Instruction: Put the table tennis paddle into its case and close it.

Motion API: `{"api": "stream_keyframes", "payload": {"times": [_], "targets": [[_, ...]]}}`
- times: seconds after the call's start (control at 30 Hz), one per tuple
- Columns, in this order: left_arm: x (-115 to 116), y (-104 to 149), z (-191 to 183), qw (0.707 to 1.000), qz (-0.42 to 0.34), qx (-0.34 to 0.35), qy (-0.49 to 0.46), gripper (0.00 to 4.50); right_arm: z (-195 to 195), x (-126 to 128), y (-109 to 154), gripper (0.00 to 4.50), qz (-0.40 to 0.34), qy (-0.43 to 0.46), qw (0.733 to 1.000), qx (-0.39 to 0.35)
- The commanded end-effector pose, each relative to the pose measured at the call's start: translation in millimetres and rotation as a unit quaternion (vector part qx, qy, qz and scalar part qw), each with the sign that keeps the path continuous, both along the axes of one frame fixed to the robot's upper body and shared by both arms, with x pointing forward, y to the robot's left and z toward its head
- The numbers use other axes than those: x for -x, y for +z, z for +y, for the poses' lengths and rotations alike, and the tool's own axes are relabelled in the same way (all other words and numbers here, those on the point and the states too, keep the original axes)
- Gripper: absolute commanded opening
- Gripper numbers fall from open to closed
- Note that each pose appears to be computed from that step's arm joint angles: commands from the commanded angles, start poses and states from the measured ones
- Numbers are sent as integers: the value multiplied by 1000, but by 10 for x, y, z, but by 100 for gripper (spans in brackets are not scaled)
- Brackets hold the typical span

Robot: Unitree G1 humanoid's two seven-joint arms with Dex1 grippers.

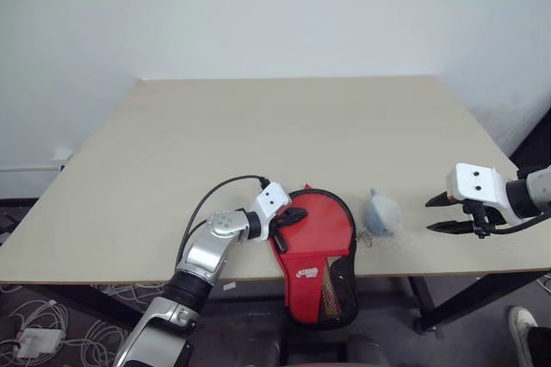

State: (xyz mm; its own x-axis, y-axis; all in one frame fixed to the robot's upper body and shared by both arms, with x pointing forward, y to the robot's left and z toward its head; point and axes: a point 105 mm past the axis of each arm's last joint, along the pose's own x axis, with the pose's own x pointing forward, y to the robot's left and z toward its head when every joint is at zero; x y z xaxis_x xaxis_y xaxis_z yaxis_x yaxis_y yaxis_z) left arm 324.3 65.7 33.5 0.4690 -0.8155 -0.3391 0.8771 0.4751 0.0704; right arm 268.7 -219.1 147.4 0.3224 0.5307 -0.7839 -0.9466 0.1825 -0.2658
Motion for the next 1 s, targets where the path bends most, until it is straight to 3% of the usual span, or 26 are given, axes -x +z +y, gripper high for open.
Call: {"api": "stream_keyframes", "payload": {"times": [0.03, 0.4, 0.7, 1.0], "targets": [[80, -316, 142, 998, 48, -45, 15, 0, 160, -83, -27, 235, -19, -8, 1000, -24], [76, -306, 160, 998, 48, -46, 19, 0, 358, -477, -231, 235, -44, -55, 996, -52], [83, -305, 185, 997, 50, -44, 25, 0, 338, -347, -585, 235, 18, -43, 999, -18], [78, -296, 184, 998, 49, -44, 24, 0, 349, -276, -757, 235, 42, -41, 998, -9]]}}
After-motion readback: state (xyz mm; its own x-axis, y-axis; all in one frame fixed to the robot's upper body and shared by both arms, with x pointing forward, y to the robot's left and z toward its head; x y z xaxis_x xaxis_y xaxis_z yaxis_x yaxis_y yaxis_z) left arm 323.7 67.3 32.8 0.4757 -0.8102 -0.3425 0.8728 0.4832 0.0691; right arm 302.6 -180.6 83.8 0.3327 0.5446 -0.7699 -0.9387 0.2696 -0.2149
